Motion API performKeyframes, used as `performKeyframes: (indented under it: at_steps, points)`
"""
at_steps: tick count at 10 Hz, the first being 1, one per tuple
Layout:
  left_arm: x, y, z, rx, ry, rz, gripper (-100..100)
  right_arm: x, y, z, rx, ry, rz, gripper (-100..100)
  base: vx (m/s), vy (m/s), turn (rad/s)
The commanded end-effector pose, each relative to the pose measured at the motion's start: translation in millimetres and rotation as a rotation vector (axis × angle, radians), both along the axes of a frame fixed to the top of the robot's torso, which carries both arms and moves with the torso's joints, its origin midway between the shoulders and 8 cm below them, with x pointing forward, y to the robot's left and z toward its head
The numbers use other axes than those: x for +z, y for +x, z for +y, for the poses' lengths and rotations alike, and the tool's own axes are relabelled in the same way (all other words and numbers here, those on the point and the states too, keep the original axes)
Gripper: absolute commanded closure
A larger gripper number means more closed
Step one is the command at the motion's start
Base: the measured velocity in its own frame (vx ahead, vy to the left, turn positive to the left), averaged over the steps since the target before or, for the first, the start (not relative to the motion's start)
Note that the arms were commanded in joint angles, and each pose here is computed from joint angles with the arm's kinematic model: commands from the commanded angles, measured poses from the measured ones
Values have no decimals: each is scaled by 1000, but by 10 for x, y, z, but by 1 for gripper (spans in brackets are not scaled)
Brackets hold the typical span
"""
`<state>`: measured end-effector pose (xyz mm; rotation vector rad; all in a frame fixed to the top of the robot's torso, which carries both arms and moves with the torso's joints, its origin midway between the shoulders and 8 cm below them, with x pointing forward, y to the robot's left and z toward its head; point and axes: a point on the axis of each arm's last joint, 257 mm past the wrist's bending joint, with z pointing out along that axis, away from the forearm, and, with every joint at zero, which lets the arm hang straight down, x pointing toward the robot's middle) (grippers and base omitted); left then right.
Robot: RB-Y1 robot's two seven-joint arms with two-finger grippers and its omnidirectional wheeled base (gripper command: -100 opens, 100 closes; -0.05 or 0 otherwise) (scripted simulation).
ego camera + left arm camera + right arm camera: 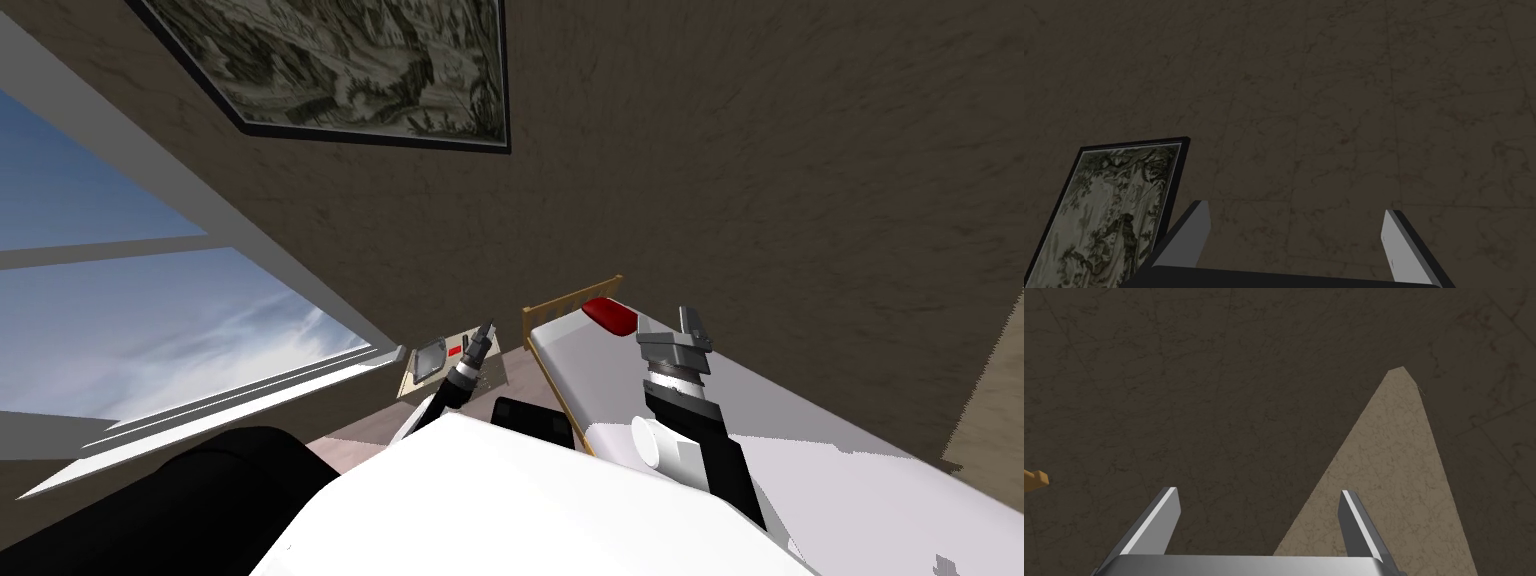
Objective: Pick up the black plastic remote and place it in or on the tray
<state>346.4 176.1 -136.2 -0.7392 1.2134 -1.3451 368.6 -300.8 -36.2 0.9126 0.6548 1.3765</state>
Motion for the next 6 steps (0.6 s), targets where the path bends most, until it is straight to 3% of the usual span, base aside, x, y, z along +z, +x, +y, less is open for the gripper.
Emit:
performKeyframes:
  at_steps: [1,2,4,5,6]
  points:
    - [-123,-59,-61,-23,-7,37,-100,0,0,0,0,0,0,0,-12,1,-71]
    - [-432,-152,-185,-66,-15,116,-100,0,0,0,0,0,0,0,-2,1,-22]
    - [-432,-152,-185,-66,-15,116,-100,0,0,0,0,0,0,0,-16,7,-155]
    - [-757,-278,-302,-107,-22,200,-100,0,0,0,0,0,0,0,6,9,-49]
    - [-757,-278,-302,-107,-22,200,-100,0,0,0,0,0,0,0,17,20,-60]
